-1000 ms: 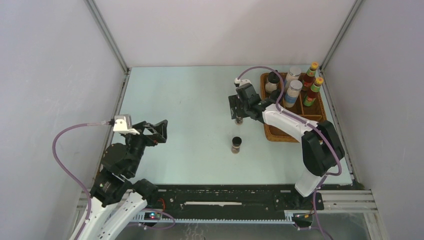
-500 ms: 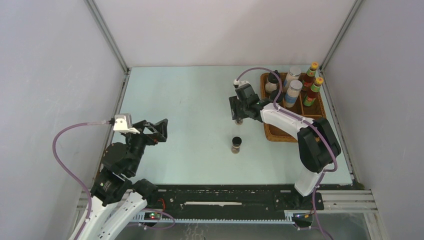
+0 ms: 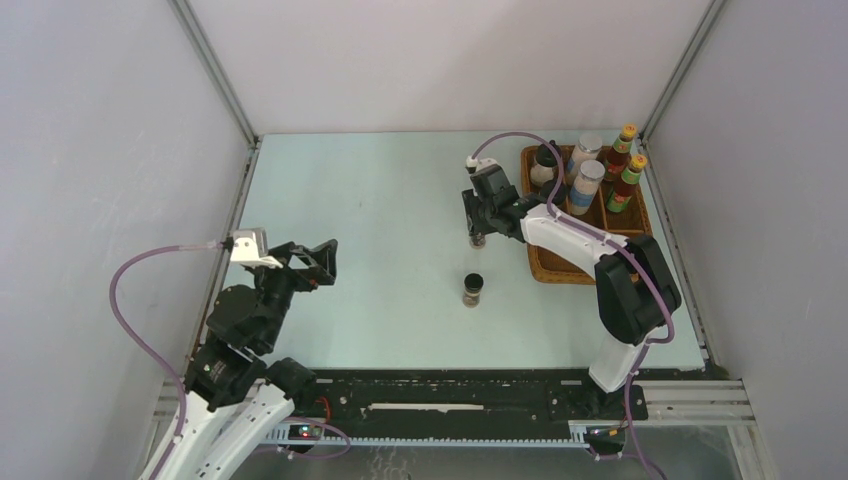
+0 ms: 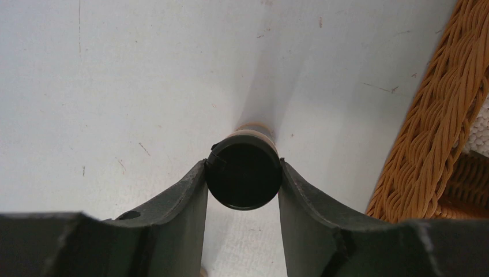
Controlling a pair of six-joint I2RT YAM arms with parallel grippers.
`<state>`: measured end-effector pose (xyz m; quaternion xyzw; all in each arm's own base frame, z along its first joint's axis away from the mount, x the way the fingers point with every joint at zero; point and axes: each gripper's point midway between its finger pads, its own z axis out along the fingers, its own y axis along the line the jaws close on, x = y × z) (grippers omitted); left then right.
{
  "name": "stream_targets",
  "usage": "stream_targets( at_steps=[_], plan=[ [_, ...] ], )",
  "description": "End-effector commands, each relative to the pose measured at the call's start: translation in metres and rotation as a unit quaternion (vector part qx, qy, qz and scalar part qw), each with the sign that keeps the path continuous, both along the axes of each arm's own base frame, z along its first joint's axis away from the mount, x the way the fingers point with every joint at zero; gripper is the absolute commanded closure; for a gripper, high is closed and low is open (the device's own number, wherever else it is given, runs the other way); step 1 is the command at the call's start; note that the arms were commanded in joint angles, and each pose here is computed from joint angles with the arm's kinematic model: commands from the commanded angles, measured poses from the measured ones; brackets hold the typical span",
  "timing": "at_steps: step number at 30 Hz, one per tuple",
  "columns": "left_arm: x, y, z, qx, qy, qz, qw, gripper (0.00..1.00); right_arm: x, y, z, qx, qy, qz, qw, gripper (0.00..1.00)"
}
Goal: Organize the condiment bottles
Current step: Pick up the bottle from the center of the board.
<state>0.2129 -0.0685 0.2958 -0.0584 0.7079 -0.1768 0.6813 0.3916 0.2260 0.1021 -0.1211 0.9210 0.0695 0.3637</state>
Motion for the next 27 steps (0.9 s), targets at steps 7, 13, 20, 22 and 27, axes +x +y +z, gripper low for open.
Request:
stream_targets(
  at_steps=[7,13,20,22,27],
  plan=[
    [0.000,-0.001,0.001,0.003,-0.010,-0.004,1.000,0.00,0.013,0.002,0.019,0.004,-0.024,0.002,1.000,0.77],
    [-0.001,-0.001,0.002,0.001,-0.012,-0.005,1.000,0.00,0.012,0.000,0.029,0.007,-0.032,-0.001,0.999,0.99],
    [-0.003,0.000,0.002,0.000,-0.012,-0.005,1.000,0.00,0.009,0.000,0.052,0.014,-0.049,-0.003,0.999,1.00],
    [-0.003,0.000,0.003,-0.001,-0.013,-0.005,1.000,0.00,0.007,0.001,0.061,0.018,-0.055,-0.002,0.998,1.00],
    [-0.004,0.001,0.004,-0.002,-0.014,-0.005,1.000,0.00,-0.002,0.001,0.089,0.037,-0.071,-0.002,0.997,1.00]
  ],
)
